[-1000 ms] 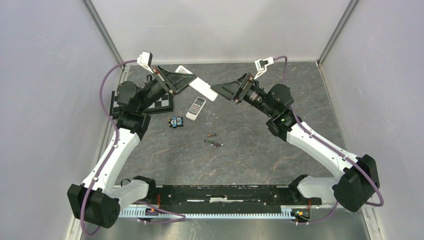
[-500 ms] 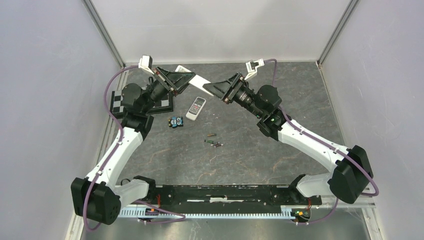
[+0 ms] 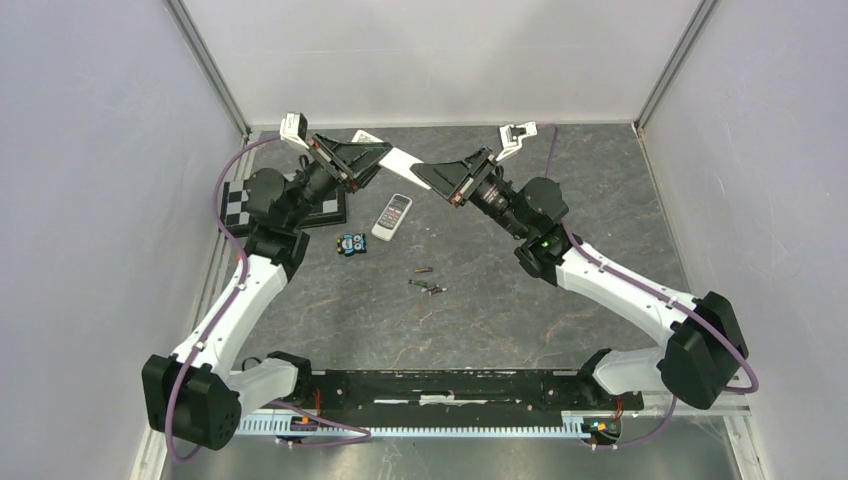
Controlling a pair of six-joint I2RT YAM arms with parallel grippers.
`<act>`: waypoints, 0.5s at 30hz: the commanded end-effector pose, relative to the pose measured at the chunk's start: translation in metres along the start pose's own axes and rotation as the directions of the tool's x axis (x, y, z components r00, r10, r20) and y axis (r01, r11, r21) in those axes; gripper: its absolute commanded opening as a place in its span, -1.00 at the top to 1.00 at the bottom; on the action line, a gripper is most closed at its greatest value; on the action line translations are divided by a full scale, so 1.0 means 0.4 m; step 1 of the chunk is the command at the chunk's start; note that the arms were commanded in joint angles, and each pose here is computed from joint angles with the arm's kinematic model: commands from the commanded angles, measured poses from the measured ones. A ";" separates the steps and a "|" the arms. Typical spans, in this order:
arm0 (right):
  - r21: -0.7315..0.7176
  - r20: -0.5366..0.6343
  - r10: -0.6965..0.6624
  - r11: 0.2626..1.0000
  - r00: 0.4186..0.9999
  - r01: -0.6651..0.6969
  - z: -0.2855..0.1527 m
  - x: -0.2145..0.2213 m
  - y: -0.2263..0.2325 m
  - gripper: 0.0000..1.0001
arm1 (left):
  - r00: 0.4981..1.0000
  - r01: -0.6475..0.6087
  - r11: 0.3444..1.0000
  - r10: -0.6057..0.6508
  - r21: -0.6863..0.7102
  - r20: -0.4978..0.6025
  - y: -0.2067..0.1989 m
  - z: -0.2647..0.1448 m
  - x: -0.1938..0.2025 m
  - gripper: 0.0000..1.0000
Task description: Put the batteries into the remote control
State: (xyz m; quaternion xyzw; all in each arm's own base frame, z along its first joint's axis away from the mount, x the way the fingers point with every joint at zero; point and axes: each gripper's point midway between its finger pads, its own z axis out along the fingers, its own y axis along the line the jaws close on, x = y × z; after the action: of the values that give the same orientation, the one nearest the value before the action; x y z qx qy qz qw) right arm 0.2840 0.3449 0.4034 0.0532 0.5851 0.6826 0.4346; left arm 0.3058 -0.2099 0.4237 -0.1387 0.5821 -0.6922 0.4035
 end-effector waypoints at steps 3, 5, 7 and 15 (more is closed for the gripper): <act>0.077 0.023 -0.026 0.997 0.999 0.024 -0.046 -0.019 -0.061 0.73 | 0.991 0.093 0.986 -0.105 0.138 0.080 -0.168 -0.010 -0.055 0.96; 0.109 0.024 -0.024 0.994 0.999 0.021 -0.055 -0.020 -0.079 0.77 | 0.992 0.088 0.986 -0.099 0.139 0.080 -0.174 -0.010 -0.055 0.96; 0.129 0.017 -0.021 0.991 1.000 0.019 -0.060 -0.019 -0.090 0.81 | 0.993 0.079 0.989 -0.089 0.127 0.078 -0.167 -0.008 -0.054 0.96; 0.122 -0.002 -0.028 0.992 1.000 0.028 -0.075 -0.018 -0.083 0.94 | 0.993 0.062 0.993 -0.072 0.096 0.097 -0.128 -0.012 -0.053 0.96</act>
State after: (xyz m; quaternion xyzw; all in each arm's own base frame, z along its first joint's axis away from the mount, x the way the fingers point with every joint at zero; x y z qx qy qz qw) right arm 0.2785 0.3335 0.3889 0.0728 0.6045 0.6768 0.4137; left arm 0.3034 -0.2188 0.4098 -0.1527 0.6080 -0.6866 0.3683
